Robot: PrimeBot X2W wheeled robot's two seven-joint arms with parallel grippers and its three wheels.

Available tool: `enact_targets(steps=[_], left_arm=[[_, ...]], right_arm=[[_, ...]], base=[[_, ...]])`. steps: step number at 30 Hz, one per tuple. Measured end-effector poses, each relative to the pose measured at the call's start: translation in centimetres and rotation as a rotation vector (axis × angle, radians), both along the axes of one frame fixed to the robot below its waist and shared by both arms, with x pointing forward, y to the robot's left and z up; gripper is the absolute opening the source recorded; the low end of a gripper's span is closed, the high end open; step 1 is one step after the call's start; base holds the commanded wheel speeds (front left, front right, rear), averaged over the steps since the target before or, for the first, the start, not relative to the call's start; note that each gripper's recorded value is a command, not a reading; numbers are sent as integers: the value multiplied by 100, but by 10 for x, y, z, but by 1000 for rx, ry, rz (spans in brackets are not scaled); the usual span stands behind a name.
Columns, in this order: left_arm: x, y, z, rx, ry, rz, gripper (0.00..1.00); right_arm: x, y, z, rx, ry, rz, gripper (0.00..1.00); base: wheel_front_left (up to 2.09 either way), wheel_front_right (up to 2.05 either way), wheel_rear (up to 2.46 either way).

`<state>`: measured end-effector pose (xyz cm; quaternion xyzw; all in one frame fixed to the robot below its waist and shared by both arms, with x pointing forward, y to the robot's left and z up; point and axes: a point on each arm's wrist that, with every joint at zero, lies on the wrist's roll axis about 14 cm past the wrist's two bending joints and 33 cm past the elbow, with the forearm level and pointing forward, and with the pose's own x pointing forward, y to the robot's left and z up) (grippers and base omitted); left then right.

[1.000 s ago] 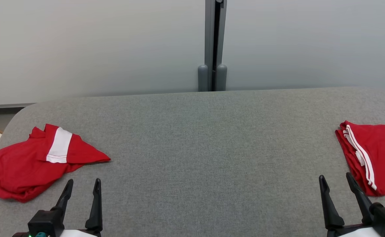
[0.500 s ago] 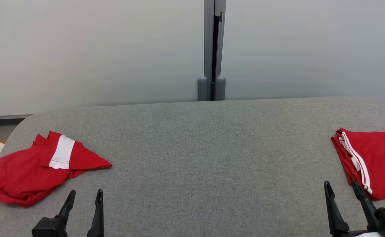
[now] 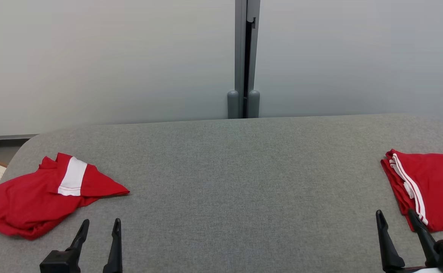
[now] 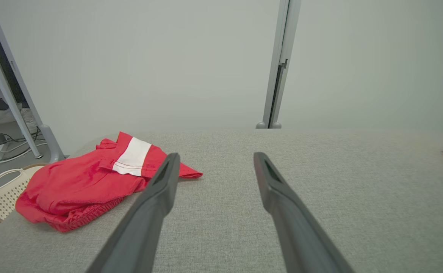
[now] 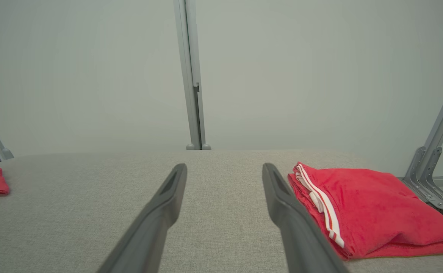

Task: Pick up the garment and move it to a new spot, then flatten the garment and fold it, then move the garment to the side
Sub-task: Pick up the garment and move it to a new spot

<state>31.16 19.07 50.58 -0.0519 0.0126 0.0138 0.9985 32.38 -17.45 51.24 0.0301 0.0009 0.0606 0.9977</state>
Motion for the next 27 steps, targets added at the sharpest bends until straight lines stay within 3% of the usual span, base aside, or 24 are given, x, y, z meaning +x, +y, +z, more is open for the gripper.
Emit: enact_targets(steps=[15, 27], left_arm=[[-9, 21, 7, 0, -22, 66, 100], [-39, 100, 24, -7, -105, 298, 100]], right_arm=[[7, 17, -3, -3, 15, 56, 100], [38, 121, 8, -4, 4, 357, 100]], base=[[0, 0, 0], [0, 0, 0]])
